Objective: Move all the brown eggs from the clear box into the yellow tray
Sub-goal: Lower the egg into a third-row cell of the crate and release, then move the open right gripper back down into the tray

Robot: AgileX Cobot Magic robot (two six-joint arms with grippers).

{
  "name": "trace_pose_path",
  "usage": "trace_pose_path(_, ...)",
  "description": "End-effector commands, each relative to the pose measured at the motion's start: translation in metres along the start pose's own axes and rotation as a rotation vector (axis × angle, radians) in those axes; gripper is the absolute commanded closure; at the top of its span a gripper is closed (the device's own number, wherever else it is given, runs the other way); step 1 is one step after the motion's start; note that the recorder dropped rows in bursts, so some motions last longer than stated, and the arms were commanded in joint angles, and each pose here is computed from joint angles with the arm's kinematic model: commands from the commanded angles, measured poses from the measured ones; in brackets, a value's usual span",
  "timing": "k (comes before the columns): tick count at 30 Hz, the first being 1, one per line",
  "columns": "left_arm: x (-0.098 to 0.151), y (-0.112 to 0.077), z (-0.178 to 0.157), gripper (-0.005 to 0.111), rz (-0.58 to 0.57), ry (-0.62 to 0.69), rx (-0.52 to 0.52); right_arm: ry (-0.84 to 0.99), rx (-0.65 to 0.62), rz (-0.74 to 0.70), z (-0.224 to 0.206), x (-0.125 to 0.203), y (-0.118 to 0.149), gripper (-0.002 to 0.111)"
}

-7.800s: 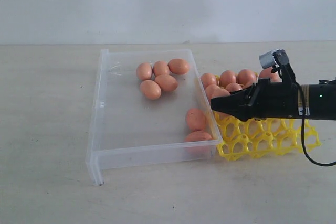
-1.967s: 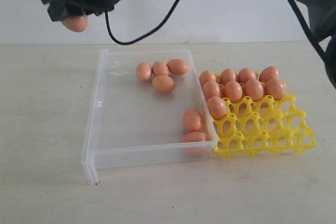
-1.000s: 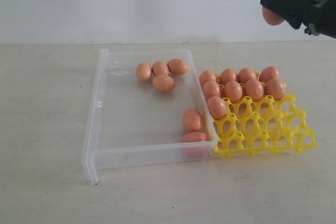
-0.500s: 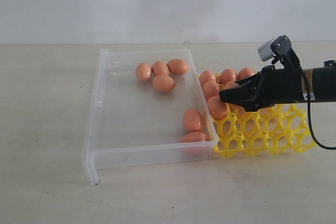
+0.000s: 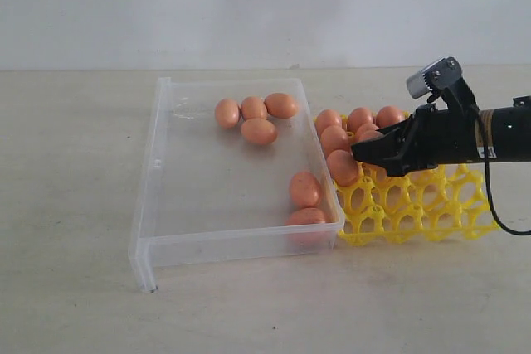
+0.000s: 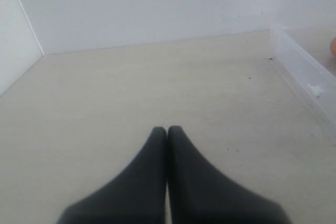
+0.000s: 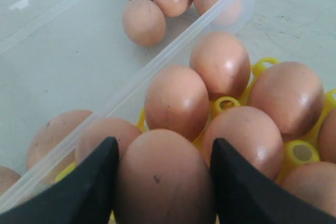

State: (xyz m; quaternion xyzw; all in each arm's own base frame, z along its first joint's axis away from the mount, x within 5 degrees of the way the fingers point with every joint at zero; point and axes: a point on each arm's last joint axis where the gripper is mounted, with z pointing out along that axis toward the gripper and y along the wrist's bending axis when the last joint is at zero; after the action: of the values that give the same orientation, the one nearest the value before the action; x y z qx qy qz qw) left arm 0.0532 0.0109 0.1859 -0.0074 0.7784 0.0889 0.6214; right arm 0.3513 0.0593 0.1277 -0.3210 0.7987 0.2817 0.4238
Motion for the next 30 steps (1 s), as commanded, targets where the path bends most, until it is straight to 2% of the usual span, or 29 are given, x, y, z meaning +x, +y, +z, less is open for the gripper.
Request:
trace_pose_path(1, 0.000, 0.000, 0.000, 0.111, -0.001, 0.000, 0.004, -0.009, 0.013, -0.005, -0.001, -0.002, -0.002, 0.107)
trace_pose_path(2, 0.000, 0.000, 0.000, 0.111, -0.001, 0.000, 0.004, -0.009, 0.013, -0.005, -0.001, -0.002, -0.002, 0.104)
trace_pose_path(4, 0.000, 0.000, 0.000, 0.111, -0.001, 0.000, 0.004, -0.009, 0.013, -0.005, -0.001, -0.002, -0.002, 0.092)
trace_pose_path(5, 0.000, 0.000, 0.000, 0.111, -0.001, 0.000, 0.004, -0.009, 0.013, -0.004, -0.001, -0.002, -0.002, 0.080)
trace_pose_path(6, 0.000, 0.000, 0.000, 0.111, -0.001, 0.000, 0.004, -0.009, 0.013, -0.001, -0.001, -0.002, -0.002, 0.075)
trace_pose_path(7, 0.000, 0.000, 0.000, 0.111, -0.001, 0.000, 0.004, -0.014, 0.007, 0.003, -0.001, -0.003, -0.001, 0.063)
trace_pose_path(9, 0.000, 0.000, 0.000, 0.111, -0.001, 0.000, 0.004, -0.017, 0.005, 0.004, -0.001, -0.003, -0.001, 0.054)
trace_pose_path(17, 0.000, 0.000, 0.000, 0.111, -0.001, 0.000, 0.004, -0.028, 0.003, 0.040, -0.001, -0.004, -0.001, 0.054)
trace_pose_path(21, 0.000, 0.000, 0.000, 0.111, -0.001, 0.000, 0.004, -0.108, -0.061, 0.142, -0.004, -0.015, 0.005, 0.054)
trace_pose_path(25, 0.000, 0.000, 0.000, 0.111, -0.001, 0.000, 0.004, -0.202, -0.141, 0.129, -0.015, -0.035, 0.017, 0.056)
trace_pose_path(27, 0.000, 0.000, 0.000, 0.111, -0.001, 0.000, 0.004, -0.253, -0.193, 0.110, -0.021, -0.047, 0.025, 0.064)
trace_pose_path(30, 0.000, 0.000, 0.000, 0.111, -0.001, 0.000, 0.004, -0.320, -0.262, 0.047, -0.028, -0.066, 0.044, 0.088)
